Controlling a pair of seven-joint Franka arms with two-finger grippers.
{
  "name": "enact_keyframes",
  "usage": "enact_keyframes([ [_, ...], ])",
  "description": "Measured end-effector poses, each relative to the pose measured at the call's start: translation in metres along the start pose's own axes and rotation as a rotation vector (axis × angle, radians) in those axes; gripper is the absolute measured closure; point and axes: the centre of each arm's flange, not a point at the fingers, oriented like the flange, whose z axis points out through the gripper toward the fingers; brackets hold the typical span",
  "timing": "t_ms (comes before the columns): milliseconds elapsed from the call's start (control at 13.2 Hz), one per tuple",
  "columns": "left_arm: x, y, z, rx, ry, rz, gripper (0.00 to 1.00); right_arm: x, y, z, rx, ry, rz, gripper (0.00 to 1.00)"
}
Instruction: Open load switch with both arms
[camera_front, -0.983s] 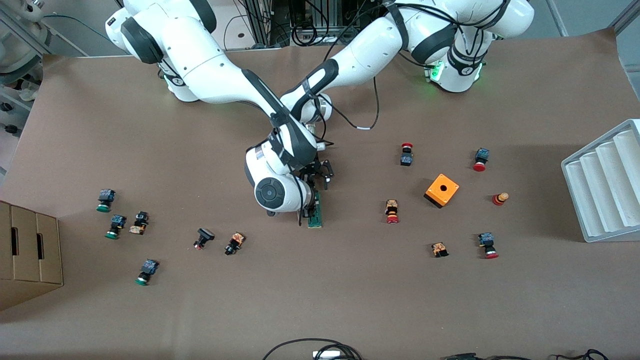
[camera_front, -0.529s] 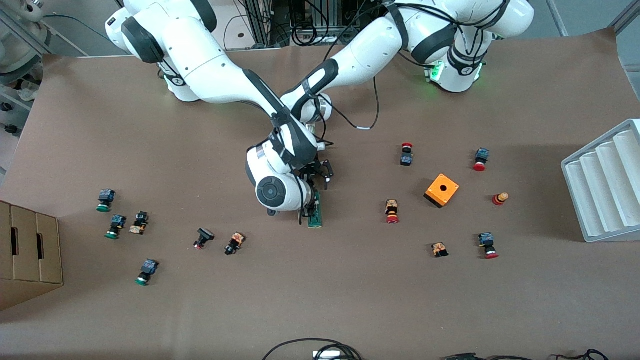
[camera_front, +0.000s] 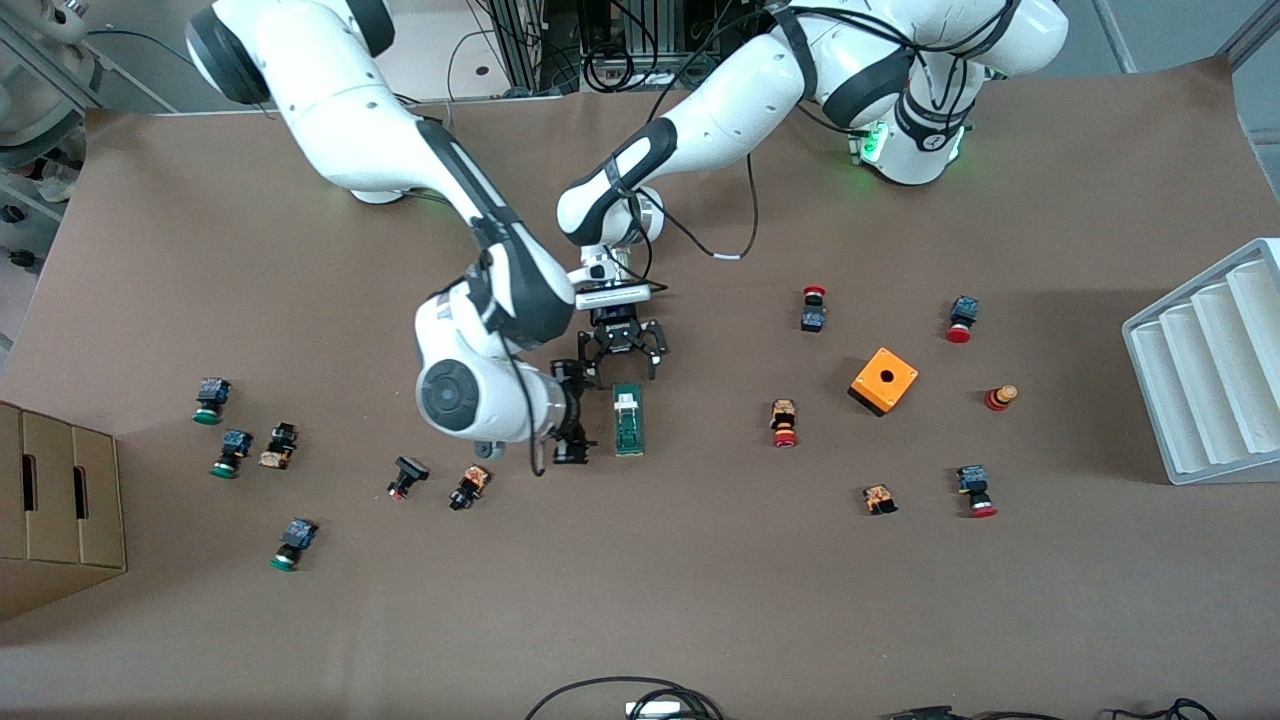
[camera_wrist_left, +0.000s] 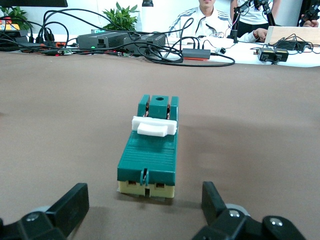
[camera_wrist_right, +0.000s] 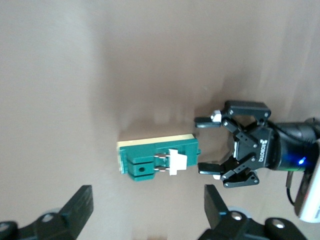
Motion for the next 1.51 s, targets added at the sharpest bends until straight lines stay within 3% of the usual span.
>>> enact_keyframes([
  [303, 0.0, 0.0, 0.0, 0.0, 0.0, 0.0, 0.0, 0.035, -0.004, -0.082, 0.054, 0.055, -0.187, 0.0],
  [756, 0.003, 0.001, 0.002, 0.005, 0.001, -0.008, 0.0, 0.11, 0.012, -0.192, 0.034, 0.14, -0.538, 0.0],
  [983, 0.013, 0.004, 0.007, 0.057, -0.025, 0.011, 0.0, 0.154, 0.033, -0.238, 0.035, 0.156, -0.717, 0.0],
  [1513, 0.06, 0.03, 0.008, 0.107, -0.067, -0.04, 0.0, 0.261, 0.085, -0.308, -0.031, 0.29, -1.185, 0.0],
])
